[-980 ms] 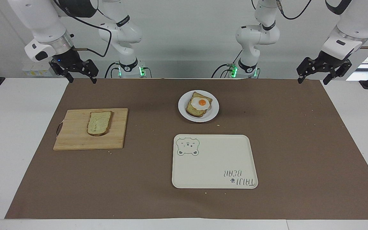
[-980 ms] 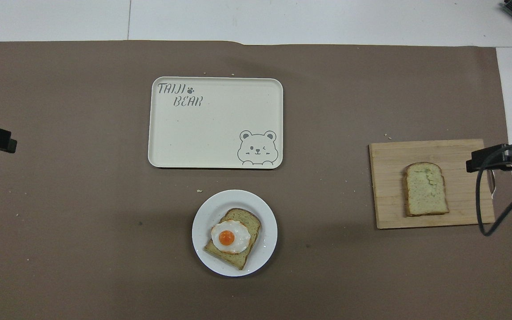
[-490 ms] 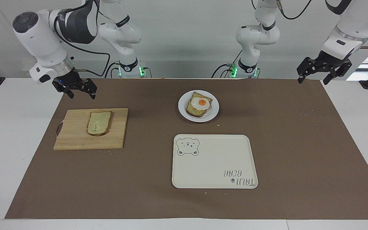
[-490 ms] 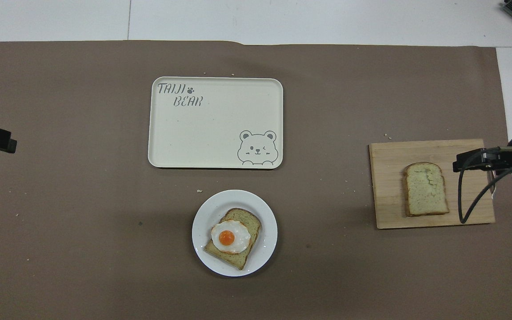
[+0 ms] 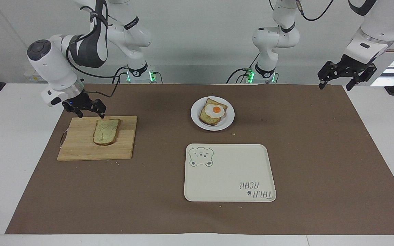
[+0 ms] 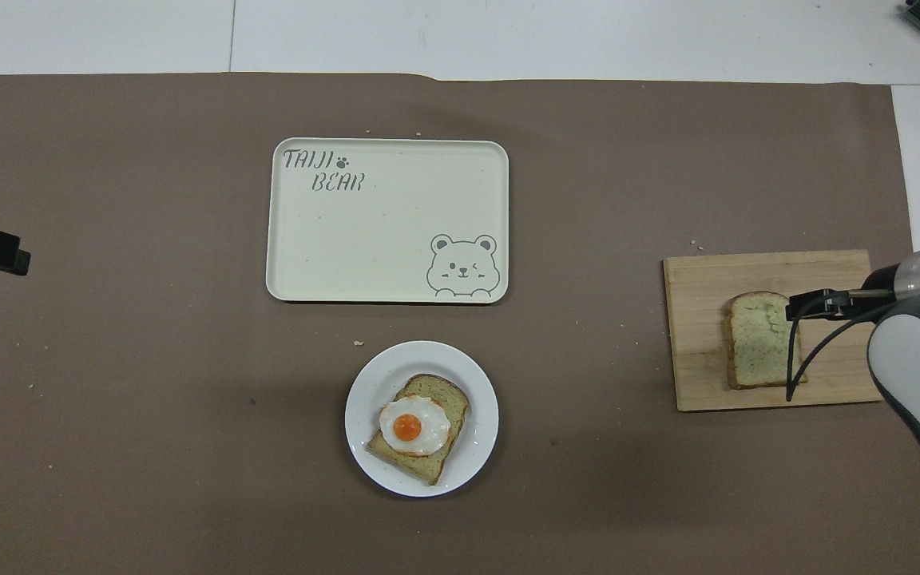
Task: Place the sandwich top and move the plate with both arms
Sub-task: 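Reach the right gripper to the bread slice on the wooden board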
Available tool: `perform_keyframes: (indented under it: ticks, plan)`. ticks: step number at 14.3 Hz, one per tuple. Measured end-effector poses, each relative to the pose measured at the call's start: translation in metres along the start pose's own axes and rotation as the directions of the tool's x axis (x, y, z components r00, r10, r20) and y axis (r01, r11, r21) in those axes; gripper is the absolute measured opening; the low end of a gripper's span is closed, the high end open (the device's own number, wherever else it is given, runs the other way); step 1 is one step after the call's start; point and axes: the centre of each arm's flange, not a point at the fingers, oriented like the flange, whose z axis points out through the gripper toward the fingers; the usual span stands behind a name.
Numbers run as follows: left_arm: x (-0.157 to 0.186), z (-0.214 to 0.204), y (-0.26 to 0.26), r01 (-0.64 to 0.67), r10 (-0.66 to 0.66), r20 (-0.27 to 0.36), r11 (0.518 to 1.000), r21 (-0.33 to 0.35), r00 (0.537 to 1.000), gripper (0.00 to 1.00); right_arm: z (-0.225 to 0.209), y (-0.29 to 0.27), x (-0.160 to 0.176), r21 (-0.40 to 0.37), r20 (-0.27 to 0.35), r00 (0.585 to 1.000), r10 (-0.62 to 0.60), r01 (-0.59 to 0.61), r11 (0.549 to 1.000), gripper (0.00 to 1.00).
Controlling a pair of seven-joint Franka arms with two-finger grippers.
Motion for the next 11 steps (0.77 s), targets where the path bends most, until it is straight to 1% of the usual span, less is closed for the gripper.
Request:
perform_keyframes:
  ticks: [1, 2, 3, 4, 5, 6, 7, 8, 9, 10, 11]
  plan:
    - [0.000, 0.000, 0.000, 0.000, 0.000, 0.000, 1.000, 0.000, 1.000, 1.00, 0.006, 0.001, 0.000, 0.000, 0.000, 1.000, -0.004, 0.004, 1.000, 0.89]
    - [0.000, 0.000, 0.000, 0.000, 0.000, 0.000, 1.000, 0.000, 1.000, 1.00, 0.012, 0.003, 0.001, 0.001, 0.001, 1.000, -0.009, 0.009, 1.000, 0.89]
    - [0.000, 0.000, 0.000, 0.000, 0.000, 0.000, 1.000, 0.000, 1.000, 1.00, 0.019, 0.009, 0.002, 0.001, -0.001, 1.000, -0.012, 0.012, 1.000, 0.82]
    - [0.000, 0.000, 0.000, 0.000, 0.000, 0.000, 1.000, 0.000, 1.000, 1.00, 0.027, 0.018, 0.003, 0.002, 0.000, 1.000, -0.016, 0.016, 1.000, 0.73]
    - [0.000, 0.000, 0.000, 0.000, 0.000, 0.000, 1.000, 0.000, 1.000, 1.00, 0.033, 0.026, 0.004, 0.004, 0.003, 1.000, -0.016, 0.016, 1.000, 0.73]
    - [0.000, 0.000, 0.000, 0.000, 0.000, 0.000, 1.000, 0.000, 1.000, 1.00, 0.038, 0.031, 0.003, 0.006, 0.009, 1.000, -0.015, 0.015, 1.000, 0.64]
    - [0.000, 0.000, 0.000, 0.000, 0.000, 0.000, 1.000, 0.000, 1.000, 1.00, 0.041, 0.033, 0.003, 0.007, 0.013, 1.000, -0.013, 0.012, 1.000, 0.59]
    - [0.000, 0.000, 0.000, 0.000, 0.000, 0.000, 1.000, 0.000, 1.000, 1.00, 0.046, 0.033, 0.003, 0.007, 0.014, 1.000, -0.012, 0.012, 1.000, 0.57]
    - [0.000, 0.000, 0.000, 0.000, 0.000, 0.000, 1.000, 0.000, 1.000, 1.00, 0.053, 0.034, 0.002, 0.007, 0.013, 1.000, -0.011, 0.011, 1.000, 0.48]
    - [0.000, 0.000, 0.000, 0.000, 0.000, 0.000, 1.000, 0.000, 1.000, 1.00, 0.059, 0.036, 0.001, 0.006, 0.007, 1.000, -0.007, 0.007, 1.000, 0.43]
    - [0.000, 0.000, 0.000, 0.000, 0.000, 0.000, 1.000, 0.000, 1.000, 1.00, 0.066, 0.038, 0.000, 0.006, 0.005, 1.000, -0.003, 0.003, 1.000, 0.43]
